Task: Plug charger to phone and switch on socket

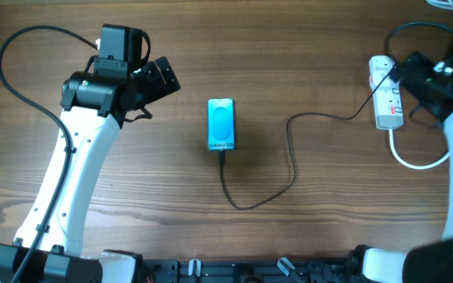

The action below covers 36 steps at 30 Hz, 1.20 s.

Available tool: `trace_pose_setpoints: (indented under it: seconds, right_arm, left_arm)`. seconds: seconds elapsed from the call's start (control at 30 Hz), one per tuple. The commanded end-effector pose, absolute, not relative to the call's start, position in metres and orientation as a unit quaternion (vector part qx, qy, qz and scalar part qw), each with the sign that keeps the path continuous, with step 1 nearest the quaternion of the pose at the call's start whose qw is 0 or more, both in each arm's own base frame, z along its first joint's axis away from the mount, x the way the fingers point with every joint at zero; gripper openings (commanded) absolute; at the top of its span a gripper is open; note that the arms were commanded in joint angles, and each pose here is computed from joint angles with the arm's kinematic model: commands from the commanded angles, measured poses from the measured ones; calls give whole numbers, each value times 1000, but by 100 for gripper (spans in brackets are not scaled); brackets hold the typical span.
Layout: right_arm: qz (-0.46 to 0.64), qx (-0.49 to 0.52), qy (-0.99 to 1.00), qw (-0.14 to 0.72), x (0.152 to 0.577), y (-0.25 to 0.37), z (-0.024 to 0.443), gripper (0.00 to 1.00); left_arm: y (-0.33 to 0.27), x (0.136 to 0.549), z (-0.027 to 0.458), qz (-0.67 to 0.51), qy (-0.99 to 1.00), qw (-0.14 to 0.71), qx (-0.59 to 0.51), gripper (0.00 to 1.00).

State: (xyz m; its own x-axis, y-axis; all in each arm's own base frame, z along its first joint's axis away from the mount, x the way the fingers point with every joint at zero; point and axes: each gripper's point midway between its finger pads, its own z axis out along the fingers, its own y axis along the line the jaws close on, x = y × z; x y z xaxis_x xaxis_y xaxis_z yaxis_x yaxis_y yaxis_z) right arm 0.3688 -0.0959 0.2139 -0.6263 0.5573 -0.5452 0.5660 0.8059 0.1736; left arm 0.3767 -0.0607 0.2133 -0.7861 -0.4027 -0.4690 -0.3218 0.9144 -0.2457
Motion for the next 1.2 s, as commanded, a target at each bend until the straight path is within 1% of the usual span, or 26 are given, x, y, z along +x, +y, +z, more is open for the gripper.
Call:
trace_pose_setpoints:
  seconds: [0.0,0.13,0.33,0.6,0.7,0.87,1.17]
  right_arm:
    - [14,256,911,323,356,-55,226,100]
    - [34,211,911,351,339,-21,242,100]
    - [59,166,903,393,303,6,263,100]
    - [81,152,877,449,256,11,277,100]
    - [80,151,878,447,244,10,278,100]
    - [72,153,894,415,234,9,263,100]
    - [63,154,908,384,240,10,248,100]
  left_arm:
    - [-59,377,211,-71,941,264,-198,100]
    - [-59,377,211,-71,941,264,-198,100]
    - [-59,377,211,-71,941,264,-198,100]
    - [-59,377,211,-71,942,264,-198,100]
    - [-59,377,211,-71,941,264,-198,100]
    - [-59,377,211,-71,941,264,-198,100]
    - [-59,377,211,-71,941,264,-198,100]
